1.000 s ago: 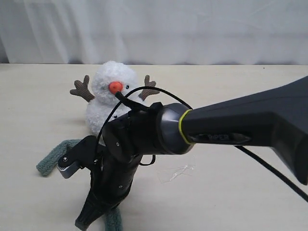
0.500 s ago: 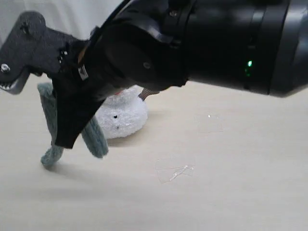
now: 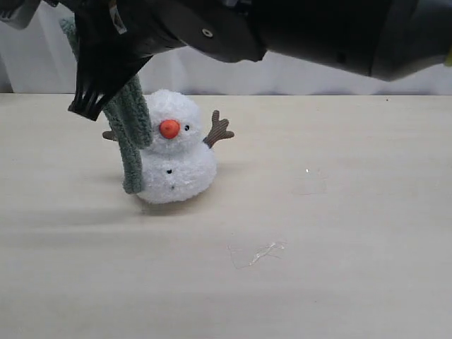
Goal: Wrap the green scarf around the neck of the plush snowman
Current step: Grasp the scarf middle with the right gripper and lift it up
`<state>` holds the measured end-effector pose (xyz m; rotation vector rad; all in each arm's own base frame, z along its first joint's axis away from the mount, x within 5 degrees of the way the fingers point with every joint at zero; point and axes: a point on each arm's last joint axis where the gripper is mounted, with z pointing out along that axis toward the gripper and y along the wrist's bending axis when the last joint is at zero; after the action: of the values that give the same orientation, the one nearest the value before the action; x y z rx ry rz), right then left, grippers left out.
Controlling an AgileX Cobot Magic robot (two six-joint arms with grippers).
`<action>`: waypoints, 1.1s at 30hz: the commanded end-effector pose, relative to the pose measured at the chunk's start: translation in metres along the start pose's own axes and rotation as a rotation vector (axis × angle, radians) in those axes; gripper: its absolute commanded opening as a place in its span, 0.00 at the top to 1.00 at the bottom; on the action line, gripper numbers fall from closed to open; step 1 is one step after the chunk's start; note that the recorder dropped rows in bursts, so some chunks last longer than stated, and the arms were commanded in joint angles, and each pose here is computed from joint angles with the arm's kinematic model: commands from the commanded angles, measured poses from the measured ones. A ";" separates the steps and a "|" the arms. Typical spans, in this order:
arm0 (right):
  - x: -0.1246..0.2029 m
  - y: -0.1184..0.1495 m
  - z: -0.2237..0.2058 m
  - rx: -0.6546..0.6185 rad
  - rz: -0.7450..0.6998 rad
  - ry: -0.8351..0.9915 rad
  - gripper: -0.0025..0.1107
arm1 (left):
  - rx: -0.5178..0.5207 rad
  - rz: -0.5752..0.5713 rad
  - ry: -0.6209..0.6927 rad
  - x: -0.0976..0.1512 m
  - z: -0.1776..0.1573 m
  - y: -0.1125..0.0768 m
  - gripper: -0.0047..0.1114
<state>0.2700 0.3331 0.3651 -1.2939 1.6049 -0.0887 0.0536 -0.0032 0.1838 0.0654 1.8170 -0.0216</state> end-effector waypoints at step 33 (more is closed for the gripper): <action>0.044 -0.038 0.053 0.262 -0.519 0.190 0.94 | 0.008 -0.005 -0.011 0.000 0.000 0.000 0.86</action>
<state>0.3353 0.3145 0.3395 -1.4472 1.3154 -0.6540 0.0536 -0.0032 0.1838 0.0654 1.8170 -0.0216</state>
